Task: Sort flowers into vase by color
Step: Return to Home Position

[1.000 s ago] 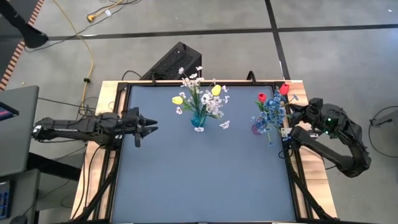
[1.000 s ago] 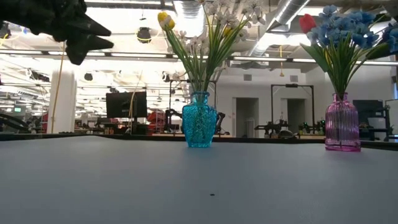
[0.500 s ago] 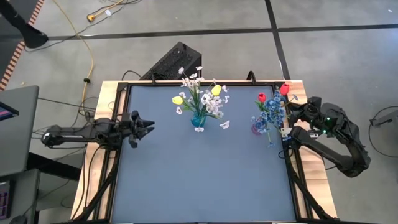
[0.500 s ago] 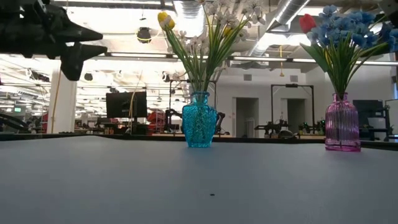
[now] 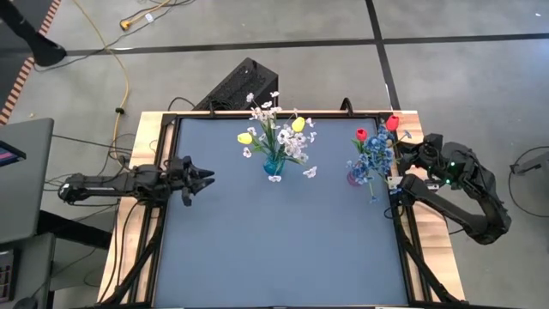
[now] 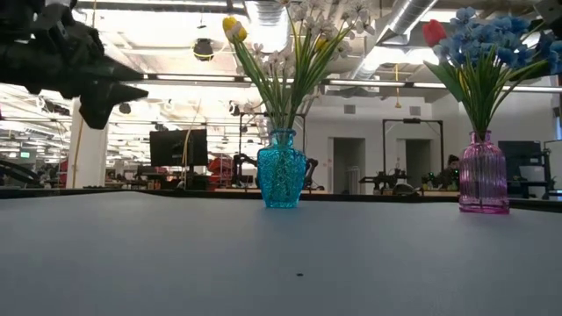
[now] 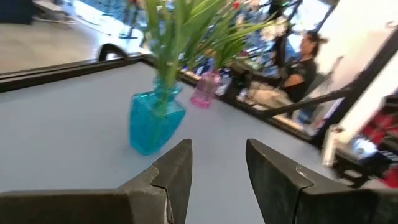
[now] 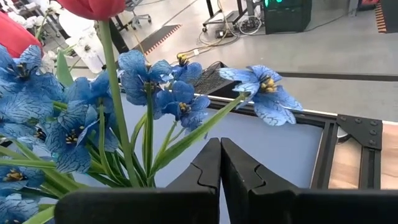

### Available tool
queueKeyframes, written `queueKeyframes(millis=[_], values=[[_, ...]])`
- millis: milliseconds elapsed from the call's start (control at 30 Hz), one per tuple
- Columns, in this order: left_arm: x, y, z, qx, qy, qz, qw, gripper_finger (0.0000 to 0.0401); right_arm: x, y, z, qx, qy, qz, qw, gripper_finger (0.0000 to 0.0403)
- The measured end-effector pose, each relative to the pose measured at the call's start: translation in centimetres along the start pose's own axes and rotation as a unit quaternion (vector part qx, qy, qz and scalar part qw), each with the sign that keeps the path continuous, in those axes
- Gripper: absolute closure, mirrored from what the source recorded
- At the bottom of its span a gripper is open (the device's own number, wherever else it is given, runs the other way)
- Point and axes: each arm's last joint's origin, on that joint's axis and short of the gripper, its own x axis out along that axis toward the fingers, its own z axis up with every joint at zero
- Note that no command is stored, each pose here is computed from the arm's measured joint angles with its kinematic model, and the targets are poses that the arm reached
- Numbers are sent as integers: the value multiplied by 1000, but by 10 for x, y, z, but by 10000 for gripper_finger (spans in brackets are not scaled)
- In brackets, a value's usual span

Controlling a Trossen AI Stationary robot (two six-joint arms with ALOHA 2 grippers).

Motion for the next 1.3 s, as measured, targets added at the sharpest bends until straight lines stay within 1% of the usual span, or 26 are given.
queueKeyframes(millis=[67,200,333,467,667,1300], values=[[0,2,-3,7,10,19,1000,262,0,0,0,0,0,0,1000,366],[0,3,-3,-2,13,27,1000,262,0,0,0,0,0,0,1000,365],[0,3,-3,11,11,32,999,262,0,0,0,0,0,0,1000,365],[0,3,-3,11,11,32,999,262,0,0,0,0,0,0,1000,365],[0,3,-3,-8,12,31,999,262,0,0,0,0,0,0,1000,365],[0,3,-4,-3,13,31,999,262,0,0,0,0,0,0,1000,365]])
